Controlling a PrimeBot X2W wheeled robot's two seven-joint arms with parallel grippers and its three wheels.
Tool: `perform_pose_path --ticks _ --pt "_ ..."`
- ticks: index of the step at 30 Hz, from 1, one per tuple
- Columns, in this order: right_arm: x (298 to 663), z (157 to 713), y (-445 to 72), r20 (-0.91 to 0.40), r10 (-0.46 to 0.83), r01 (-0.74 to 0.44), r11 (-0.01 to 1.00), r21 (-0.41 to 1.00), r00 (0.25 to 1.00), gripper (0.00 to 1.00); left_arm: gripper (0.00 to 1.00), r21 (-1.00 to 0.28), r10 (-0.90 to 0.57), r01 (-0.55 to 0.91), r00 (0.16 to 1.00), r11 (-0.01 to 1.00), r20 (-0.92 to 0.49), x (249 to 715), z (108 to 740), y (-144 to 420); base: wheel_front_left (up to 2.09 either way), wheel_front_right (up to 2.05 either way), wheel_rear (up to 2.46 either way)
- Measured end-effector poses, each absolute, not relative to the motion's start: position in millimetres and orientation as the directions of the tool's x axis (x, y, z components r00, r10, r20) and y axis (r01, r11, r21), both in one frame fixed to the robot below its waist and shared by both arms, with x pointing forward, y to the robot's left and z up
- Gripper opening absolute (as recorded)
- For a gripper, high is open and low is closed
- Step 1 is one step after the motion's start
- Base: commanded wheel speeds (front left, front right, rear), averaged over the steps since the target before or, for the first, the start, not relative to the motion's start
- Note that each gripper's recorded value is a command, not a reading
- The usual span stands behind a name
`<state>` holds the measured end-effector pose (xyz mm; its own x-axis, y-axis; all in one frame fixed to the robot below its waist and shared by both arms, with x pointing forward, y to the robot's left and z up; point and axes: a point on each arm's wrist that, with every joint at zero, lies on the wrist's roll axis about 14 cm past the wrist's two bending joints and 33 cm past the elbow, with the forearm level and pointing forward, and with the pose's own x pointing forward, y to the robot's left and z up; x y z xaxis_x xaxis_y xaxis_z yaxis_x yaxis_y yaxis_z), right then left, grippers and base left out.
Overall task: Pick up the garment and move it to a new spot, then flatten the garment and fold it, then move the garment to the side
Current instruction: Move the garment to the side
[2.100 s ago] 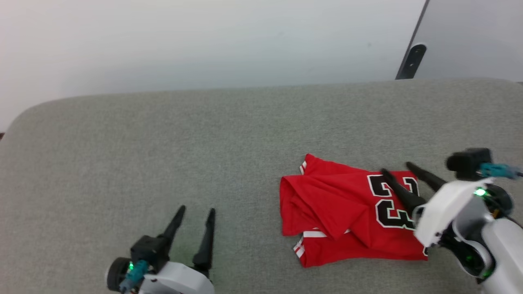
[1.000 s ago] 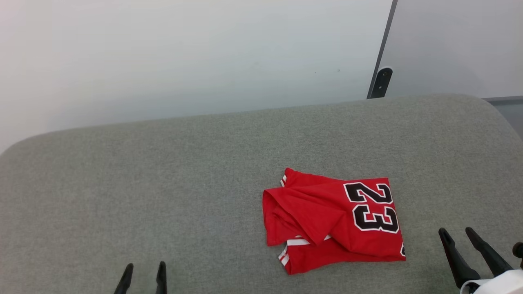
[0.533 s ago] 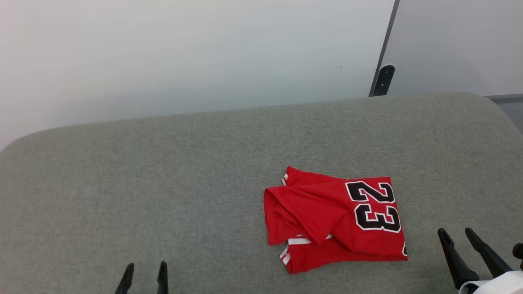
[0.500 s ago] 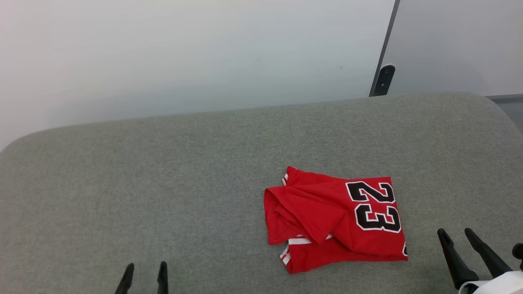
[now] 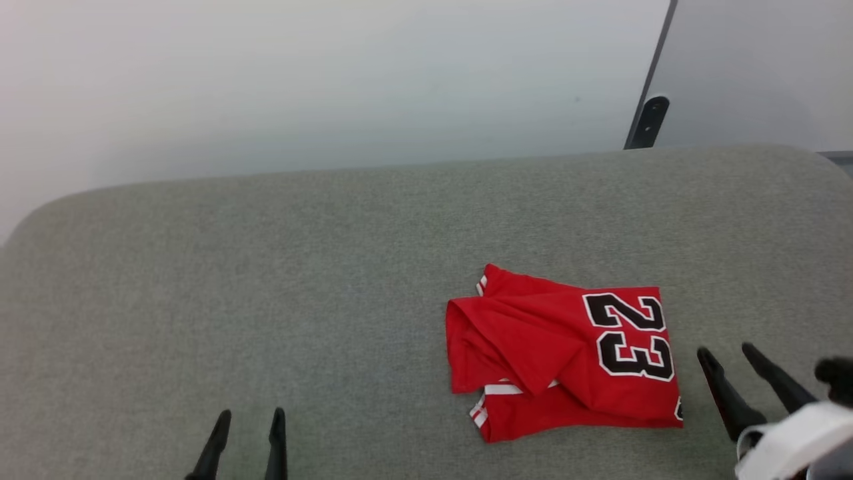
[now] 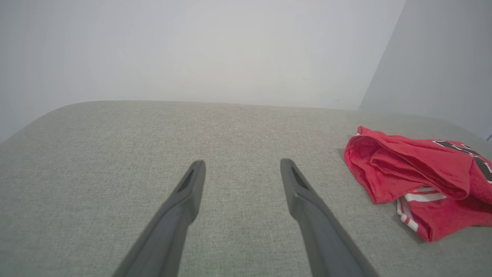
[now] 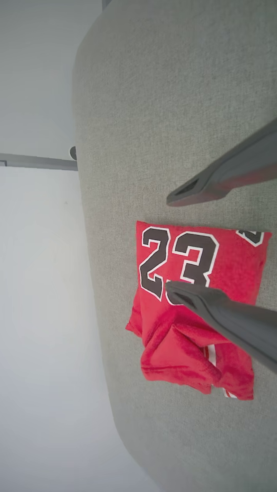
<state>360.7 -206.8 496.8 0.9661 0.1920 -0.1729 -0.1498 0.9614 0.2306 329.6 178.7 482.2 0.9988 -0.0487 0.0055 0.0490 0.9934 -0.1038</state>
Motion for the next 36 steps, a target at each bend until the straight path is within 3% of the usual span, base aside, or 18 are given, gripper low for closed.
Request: perform_pose_path --ticks 10,14,19,26,36 --pt "417.1 492.4 -190.1 -0.364 0.282 -0.252 0.959 0.128 0.888 1.0 1.0 -0.116 -0.044 0.045 0.999 0.992 0.014 345.4 483.9 177.8 0.0 0.0 0.0" --pt "424.0 464.2 -188.6 -0.538 0.286 -0.267 0.957 0.115 0.793 1.0 1.0 -0.121 -0.036 0.036 0.999 0.992 -0.002 349.6 478.5 178.6 0.0 0.0 0.0" --pt "409.2 417.4 -188.8 -0.761 0.277 -0.272 0.952 0.137 0.586 1.0 1.0 -0.124 -0.031 0.028 0.999 0.992 -0.015 357.0 474.0 180.0 0.0 0.0 0.0" --pt "414.0 392.1 -179.6 -0.856 0.276 -0.287 0.945 0.158 0.436 1.0 1.0 -0.125 -0.026 0.022 0.999 0.992 -0.03 369.4 468.3 181.3 0.0 0.0 0.0" --pt "424.1 366.2 -172.9 -0.899 0.257 -0.299 0.942 0.151 0.356 1.0 1.0 -0.123 -0.006 -0.002 0.998 0.992 -0.058 372.1 459.7 188.0 0.0 0.0 0.0"
